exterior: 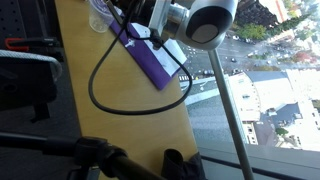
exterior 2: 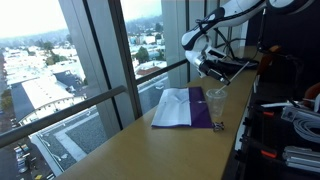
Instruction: Place the straw in the cup
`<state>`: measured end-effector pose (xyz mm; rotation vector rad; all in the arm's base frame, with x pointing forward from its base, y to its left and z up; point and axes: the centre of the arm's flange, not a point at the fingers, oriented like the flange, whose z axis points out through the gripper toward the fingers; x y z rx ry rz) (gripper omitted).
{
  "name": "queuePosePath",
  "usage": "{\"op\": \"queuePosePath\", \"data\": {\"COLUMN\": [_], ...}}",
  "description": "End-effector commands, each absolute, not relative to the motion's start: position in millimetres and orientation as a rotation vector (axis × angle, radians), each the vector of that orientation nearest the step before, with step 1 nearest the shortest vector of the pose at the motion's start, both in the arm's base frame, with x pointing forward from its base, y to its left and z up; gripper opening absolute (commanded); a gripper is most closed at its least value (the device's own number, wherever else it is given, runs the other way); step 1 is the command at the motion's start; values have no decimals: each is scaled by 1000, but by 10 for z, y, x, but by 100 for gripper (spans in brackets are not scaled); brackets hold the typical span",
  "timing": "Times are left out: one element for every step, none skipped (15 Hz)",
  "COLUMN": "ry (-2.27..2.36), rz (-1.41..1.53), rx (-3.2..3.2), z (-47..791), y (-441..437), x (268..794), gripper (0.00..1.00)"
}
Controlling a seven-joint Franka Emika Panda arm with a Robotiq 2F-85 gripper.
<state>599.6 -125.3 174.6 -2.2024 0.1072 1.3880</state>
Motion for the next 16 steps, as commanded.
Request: {"op": "queuePosePath", "data": {"ry": [108, 107, 108, 108, 108, 110, 112, 113, 111, 113, 109, 103, 97, 87, 80, 77], "rz": [1377, 1378, 1380, 1379, 1379, 1379, 1376, 1375, 1375, 1377, 1379, 1379, 1381, 1384, 1386, 1389], "rx": [-2182, -2181, -2179, -2180, -2178, -2175, -2170, -2168, -2164, -2163, -2161, -2159, -2157, -2156, -2154, -2154], "z": [1941, 1957, 1958, 1964, 1962, 1958, 1954, 1951, 1947, 1942, 1938, 1940, 1942, 1943, 1939, 1933], "y": [-1275, -1284, -1296, -1301, -1308, -1317, -1327, -1334, -1335, -1325, -1304, -1273, -1246, -1207, -1181, -1159], "x": [6055, 6062, 6068, 6074, 6079, 6087, 6097, 6100, 6099, 6090, 6076, 6062, 6049, 6027, 6018, 6011], "gripper": [0, 0, 0, 0, 0, 0, 0, 0, 0, 0, 0, 0, 0, 0, 0, 0]}}
